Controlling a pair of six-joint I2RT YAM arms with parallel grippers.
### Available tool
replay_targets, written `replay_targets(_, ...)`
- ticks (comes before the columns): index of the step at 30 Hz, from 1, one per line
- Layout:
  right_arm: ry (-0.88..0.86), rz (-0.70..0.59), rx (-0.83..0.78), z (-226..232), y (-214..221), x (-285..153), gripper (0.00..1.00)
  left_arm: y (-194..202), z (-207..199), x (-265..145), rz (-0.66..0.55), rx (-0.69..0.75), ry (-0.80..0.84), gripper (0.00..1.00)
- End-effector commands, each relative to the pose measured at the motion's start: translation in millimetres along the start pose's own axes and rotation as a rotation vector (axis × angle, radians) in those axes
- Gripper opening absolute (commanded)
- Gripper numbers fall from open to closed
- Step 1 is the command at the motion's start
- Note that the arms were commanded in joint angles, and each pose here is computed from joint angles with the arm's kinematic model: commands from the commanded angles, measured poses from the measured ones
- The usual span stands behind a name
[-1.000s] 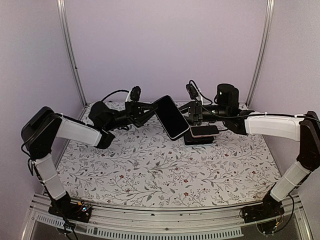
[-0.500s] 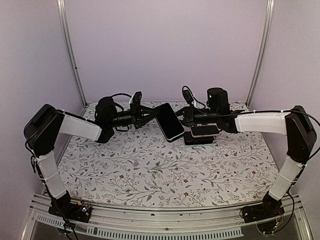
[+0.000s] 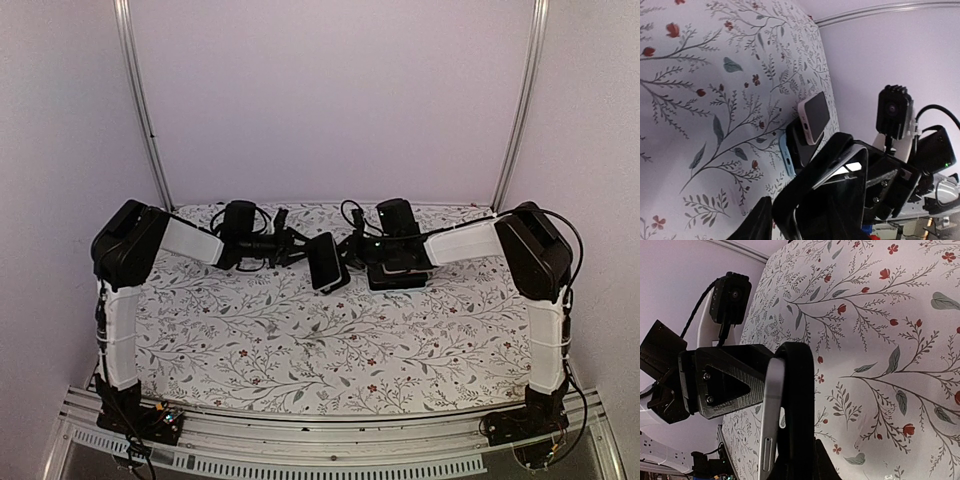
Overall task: Take the phone out of the phone case
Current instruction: Remove the phone case from the phone.
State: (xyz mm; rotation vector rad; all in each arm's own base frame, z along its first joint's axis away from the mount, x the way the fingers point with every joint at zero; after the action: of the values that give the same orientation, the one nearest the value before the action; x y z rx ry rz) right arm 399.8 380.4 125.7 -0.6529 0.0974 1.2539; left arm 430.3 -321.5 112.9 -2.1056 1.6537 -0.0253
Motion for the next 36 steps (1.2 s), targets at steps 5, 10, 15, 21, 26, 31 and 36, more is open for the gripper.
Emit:
replay_targets(5,0.025,-0.145,-0.075,20,-37,20,0.00,5,61,-7,0.056,-0.028,-0.236,0.55)
replay_targets(10,0.195,-0.178,-0.186,17,-37,31,0.00,9,65,-13,0.064,-0.007,-0.285,0.65)
replay_targets(15,0.360,-0.168,-0.308,21,-29,46,0.00,22,68,-17,0.078,-0.005,-0.302,0.70)
replay_targets(21,0.474,-0.186,-0.333,8,-34,48,0.00,32,71,-27,0.070,-0.013,-0.345,0.69)
replay_targets(26,0.519,-0.221,-0.368,5,-47,43,0.00,34,74,-30,0.068,-0.015,-0.371,0.68)
replay_targets(31,0.484,-0.217,-0.353,-2,-64,35,0.00,33,74,-32,0.058,-0.009,-0.394,0.68)
replay_targets(36,0.369,-0.161,-0.350,7,-73,27,0.00,25,68,-34,0.052,0.030,-0.412,0.68)
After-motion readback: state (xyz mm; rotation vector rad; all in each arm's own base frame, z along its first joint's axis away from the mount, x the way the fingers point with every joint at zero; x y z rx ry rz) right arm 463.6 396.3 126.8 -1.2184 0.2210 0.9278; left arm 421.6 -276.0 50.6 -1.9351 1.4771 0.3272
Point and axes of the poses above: each gripper's point midway between its finger pads, its own x axis out along the fingers, its own z axis along the line the jaws close on, y = z × x, the point moved 3 cm from there along -x, back along the fingers, and after that the axes turned 3 degrees about x, right-handed, at the moved point
